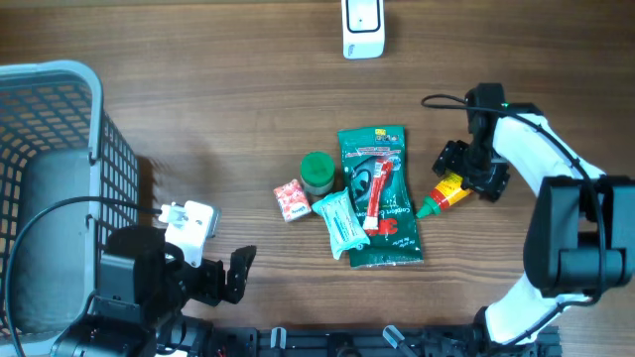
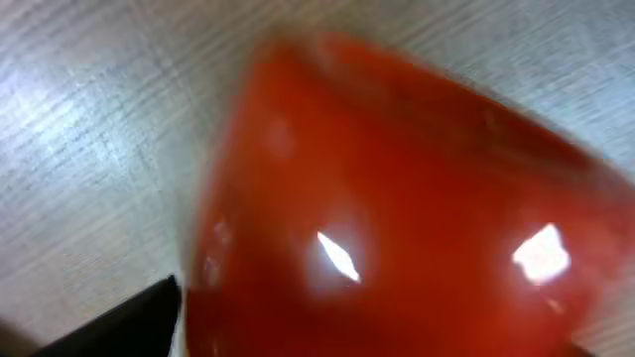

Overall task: Scan the item barcode
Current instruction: 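Grasp the red sauce bottle with the right gripper and lift it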

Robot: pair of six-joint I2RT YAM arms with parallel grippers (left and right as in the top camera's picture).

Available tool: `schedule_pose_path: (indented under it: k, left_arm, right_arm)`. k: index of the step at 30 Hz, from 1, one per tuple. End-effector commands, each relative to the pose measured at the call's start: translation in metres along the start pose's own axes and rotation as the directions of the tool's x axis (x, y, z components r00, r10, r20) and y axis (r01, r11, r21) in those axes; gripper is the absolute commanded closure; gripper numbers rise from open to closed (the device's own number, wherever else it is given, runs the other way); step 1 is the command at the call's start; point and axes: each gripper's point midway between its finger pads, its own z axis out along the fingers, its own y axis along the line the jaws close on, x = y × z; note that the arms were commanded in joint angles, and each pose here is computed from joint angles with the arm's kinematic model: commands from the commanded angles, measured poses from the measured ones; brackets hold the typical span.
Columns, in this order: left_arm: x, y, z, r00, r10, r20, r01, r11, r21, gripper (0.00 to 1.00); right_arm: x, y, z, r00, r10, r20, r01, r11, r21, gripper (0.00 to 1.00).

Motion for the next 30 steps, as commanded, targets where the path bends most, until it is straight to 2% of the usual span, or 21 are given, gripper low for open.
schedule_pose_path:
  k: [1,3,4,7,9,12,13,15,17,19,20,21,22,24,25,30]
  left_arm:
    - [-0.001,0.001,-0.001,1.000,0.016,0.009,-0.016,1.000,-0.003,0.00]
    - [-0.002,0.001,-0.001,1.000,0.016,0.009,-0.016,1.000,-0.003,0.00]
    - [-0.001,0.001,-0.001,1.000,0.016,0.009,-0.016,1.000,-0.003,0.00]
    - [-0.002,0.001,-0.001,1.000,0.016,0.009,-0.016,1.000,-0.003,0.00]
    - [-0.002,0.001,-0.001,1.000,0.016,0.009,-0.016,1.000,-0.003,0.00]
    - [-0.001,0.001,-0.001,1.000,0.016,0.009,-0.016,1.000,-0.003,0.00]
    - [-0.001,0.001,-0.001,1.000,0.016,0.009,-0.016,1.000,-0.003,0.00]
    - [-0.001,0.001,-0.001,1.000,0.016,0.009,-0.016,1.000,-0.003,0.00]
    - [-0.002,0.001,-0.001,1.000,0.016,0.009,-0.016,1.000,-0.003,0.00]
    - [-0.002,0.001,-0.001,1.000,0.016,0.009,-0.016,1.000,-0.003,0.00]
    - [-0.001,0.001,-0.001,1.000,0.016,0.009,-0.016,1.000,-0.003,0.00]
    - [-0.002,0.001,-0.001,1.000,0.016,0.009,-0.016,1.000,-0.003,0.00]
    - [-0.002,0.001,-0.001,1.000,0.016,0.009,-0.016,1.000,-0.003,0.00]
    - [-0.002,0.001,-0.001,1.000,0.016,0.009,-0.016,1.000,-0.003,0.00]
    - [-0.002,0.001,-0.001,1.000,0.016,0.009,-0.016,1.000,-0.003,0.00]
    - [-0.002,0.001,-0.001,1.000,0.016,0.009,-0.016,1.000,-0.003,0.00]
  right_arm:
    - [-0.004,-0.003,0.028,0.999,0.044,0.031,-0.045,0.999,0.008,0.32]
    - [-0.004,-0.003,0.032,0.998,0.044,0.035,-0.044,0.999,0.004,0.43]
    - [-0.003,0.000,0.031,0.999,0.044,0.026,-0.044,0.999,-0.010,0.43]
    - [0.016,0.018,0.015,0.993,0.039,-0.112,-0.050,0.994,-0.100,0.51]
    - [0.028,0.033,-0.009,0.975,0.031,-0.222,-0.070,0.983,-0.171,0.62]
    - [0.051,0.068,-0.044,0.925,-0.051,-0.375,-0.097,0.926,-0.365,0.61]
    - [0.062,0.082,-0.059,0.896,-0.097,-0.433,-0.122,0.885,-0.450,0.60]
    - [0.084,0.109,-0.097,0.798,-0.170,-0.579,-0.268,0.760,-0.592,0.61]
    - [0.091,0.117,-0.115,0.740,-0.190,-0.645,-0.354,0.706,-0.613,0.62]
    - [0.093,0.125,-0.131,0.705,-0.229,-0.672,-0.405,0.647,-0.646,0.67]
    - [0.093,0.126,-0.134,0.700,-0.237,-0.674,-0.413,0.636,-0.652,0.60]
    - [0.094,0.126,-0.135,0.694,-0.234,-0.681,-0.421,0.636,-0.647,0.61]
    - [0.097,0.124,-0.136,0.649,-0.183,-0.739,-0.476,0.660,-0.582,0.69]
    - [0.106,0.119,-0.139,0.539,-0.074,-0.839,-0.574,0.697,-0.430,0.64]
    - [0.106,0.119,-0.139,0.462,0.014,-0.887,-0.637,0.701,-0.321,0.67]
    - [0.105,0.119,-0.139,0.293,0.184,-0.938,-0.731,0.675,-0.096,0.70]
